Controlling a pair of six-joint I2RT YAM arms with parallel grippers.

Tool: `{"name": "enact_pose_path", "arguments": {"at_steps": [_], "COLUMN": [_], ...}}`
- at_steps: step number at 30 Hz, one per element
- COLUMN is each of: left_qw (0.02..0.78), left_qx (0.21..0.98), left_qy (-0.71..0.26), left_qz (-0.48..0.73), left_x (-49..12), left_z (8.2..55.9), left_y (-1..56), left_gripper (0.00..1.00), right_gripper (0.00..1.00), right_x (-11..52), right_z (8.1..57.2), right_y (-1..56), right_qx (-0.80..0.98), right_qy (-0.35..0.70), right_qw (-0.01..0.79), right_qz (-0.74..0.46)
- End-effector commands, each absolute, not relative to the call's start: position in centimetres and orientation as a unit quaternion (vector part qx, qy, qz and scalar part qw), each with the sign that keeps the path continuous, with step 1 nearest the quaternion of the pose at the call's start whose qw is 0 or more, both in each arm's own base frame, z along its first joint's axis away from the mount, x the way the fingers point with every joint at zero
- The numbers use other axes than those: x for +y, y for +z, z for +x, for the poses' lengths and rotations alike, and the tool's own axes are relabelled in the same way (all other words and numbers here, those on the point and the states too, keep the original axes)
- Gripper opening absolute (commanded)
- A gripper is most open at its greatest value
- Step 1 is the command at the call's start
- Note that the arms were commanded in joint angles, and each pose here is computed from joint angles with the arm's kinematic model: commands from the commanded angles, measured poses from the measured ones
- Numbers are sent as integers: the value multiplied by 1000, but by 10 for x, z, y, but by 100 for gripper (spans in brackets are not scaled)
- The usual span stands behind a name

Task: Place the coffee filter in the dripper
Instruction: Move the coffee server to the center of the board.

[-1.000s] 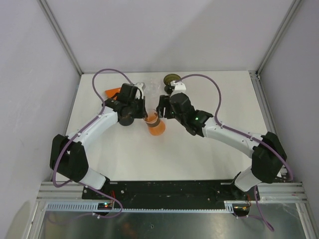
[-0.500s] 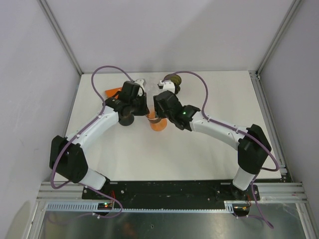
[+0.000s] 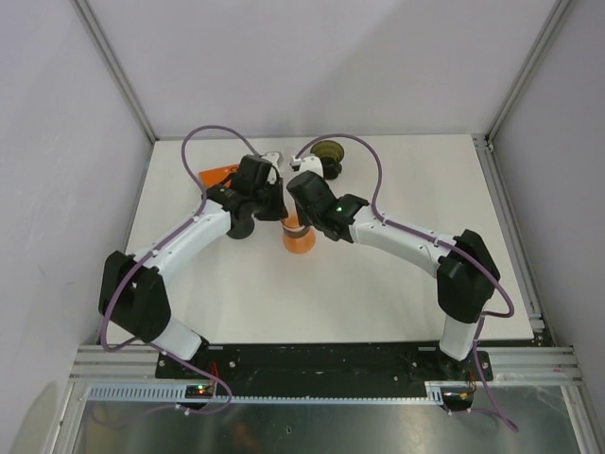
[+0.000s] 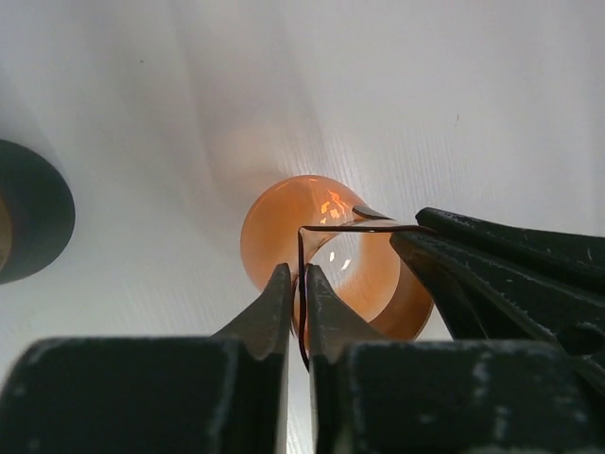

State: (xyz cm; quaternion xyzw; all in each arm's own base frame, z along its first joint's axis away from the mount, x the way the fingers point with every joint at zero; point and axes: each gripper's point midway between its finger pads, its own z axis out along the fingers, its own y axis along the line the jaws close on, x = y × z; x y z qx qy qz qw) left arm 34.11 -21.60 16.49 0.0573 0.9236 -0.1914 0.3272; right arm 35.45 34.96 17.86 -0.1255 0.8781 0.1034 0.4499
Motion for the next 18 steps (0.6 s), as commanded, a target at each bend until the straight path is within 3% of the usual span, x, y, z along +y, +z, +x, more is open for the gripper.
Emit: {"name": "enact_pose_path", "arguments": {"at_steps": [1,5,14,18], "left_qw": [346,332,348,369], "left_qx": [906,911,900,887], "left_qy": [-227,-220,-227,-235], "left_qz": [91,105,131,147], "left_x": [-234,-233,-233,-224], "left_z": [349,346,354,358], "left_y": [183,169,183,200], "left_gripper": [15,30,42,50], "right_gripper": [0,0,0,0], "right_x": [320,316,310,310], "right_z": [362,357,357,350], "right_y": [157,143,136,130], "right_qx": [897,904,901,893], "right_qy": [58,66,68,115], "right_qw": [416,391,377,351], "right_qz": [-141,-163,-204,-256]}}
